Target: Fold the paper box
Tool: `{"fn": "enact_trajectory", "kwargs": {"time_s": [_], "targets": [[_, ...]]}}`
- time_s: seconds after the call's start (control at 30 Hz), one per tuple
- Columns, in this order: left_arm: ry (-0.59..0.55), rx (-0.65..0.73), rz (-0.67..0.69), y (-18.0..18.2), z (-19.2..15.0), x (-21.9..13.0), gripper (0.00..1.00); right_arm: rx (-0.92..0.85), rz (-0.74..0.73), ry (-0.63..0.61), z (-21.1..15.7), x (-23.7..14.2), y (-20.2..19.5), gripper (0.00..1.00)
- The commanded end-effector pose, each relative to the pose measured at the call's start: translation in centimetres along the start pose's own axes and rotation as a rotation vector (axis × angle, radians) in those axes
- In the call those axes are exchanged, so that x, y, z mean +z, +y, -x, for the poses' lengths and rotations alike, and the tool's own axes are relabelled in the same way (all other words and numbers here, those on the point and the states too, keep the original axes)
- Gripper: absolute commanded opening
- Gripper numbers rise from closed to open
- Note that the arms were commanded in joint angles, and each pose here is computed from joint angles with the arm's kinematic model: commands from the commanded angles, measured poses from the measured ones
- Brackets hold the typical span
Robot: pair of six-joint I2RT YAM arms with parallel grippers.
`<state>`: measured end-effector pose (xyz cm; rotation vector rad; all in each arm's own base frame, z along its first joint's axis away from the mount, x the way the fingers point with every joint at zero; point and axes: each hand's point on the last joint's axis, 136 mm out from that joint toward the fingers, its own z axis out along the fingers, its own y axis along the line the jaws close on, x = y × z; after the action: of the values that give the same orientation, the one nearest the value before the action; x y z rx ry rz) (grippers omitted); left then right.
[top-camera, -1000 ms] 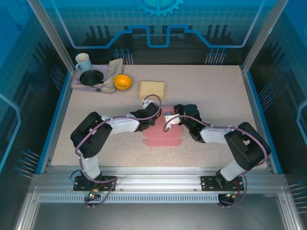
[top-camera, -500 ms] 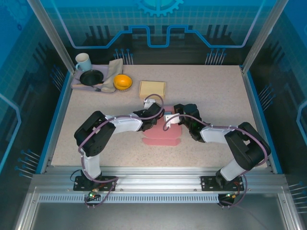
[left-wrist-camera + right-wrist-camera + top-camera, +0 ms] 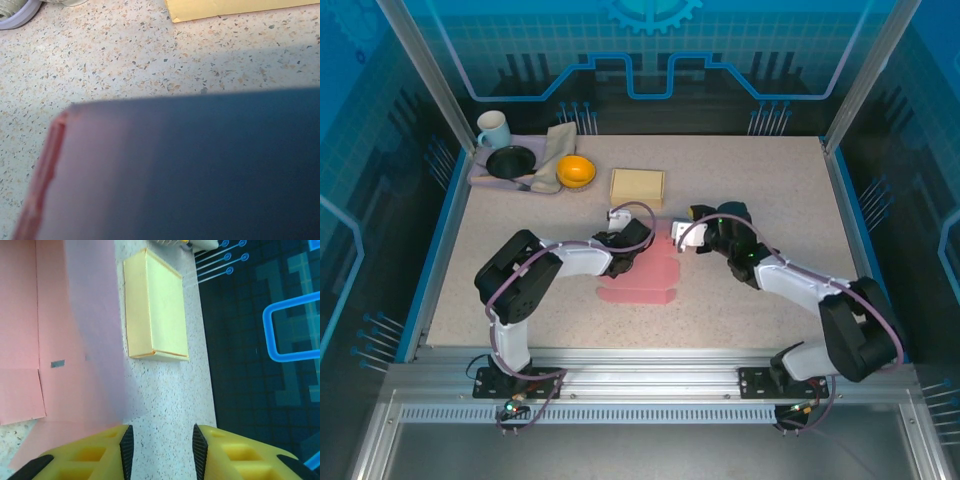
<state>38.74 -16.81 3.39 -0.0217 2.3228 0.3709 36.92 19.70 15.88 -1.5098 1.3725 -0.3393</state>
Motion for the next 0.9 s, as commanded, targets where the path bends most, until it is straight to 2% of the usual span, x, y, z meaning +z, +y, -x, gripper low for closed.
{"fn": "enact_trajectory", "kwargs": {"time_s": [0.0, 0.17, 0.3, 0.4, 0.57, 0.87], "targets": [[0.059, 0.099, 0.053, 1.8, -2.8, 0.5, 0.30, 0.180, 0.106, -0.132, 3.2, -1.9, -1.3, 0.40], [0.029, 0.096, 0.033, 1.5, -2.3, 0.4, 0.31, 0.359, 0.249, -0.180, 6.2, -3.0, -2.9, 0.40], [0.000, 0.098, -0.003, 1.2, -2.2, 0.2, 0.31, 0.462, 0.253, -0.088, 5.5, -1.3, -4.2, 0.41], [-0.031, 0.097, -0.046, 0.8, -2.0, 0.0, 0.31, 0.496, 0.306, -0.035, 4.6, 0.7, -3.1, 0.41], [-0.074, 0.124, -0.098, 0.0, -1.4, -0.2, 0.31, 0.552, 0.435, -0.049, 4.9, 3.0, 0.2, 0.42], [-0.128, 0.185, -0.178, -1.8, 0.0, -0.5, 0.31, 0.613, 0.566, -0.036, 4.7, 4.4, 2.8, 0.42]]}}
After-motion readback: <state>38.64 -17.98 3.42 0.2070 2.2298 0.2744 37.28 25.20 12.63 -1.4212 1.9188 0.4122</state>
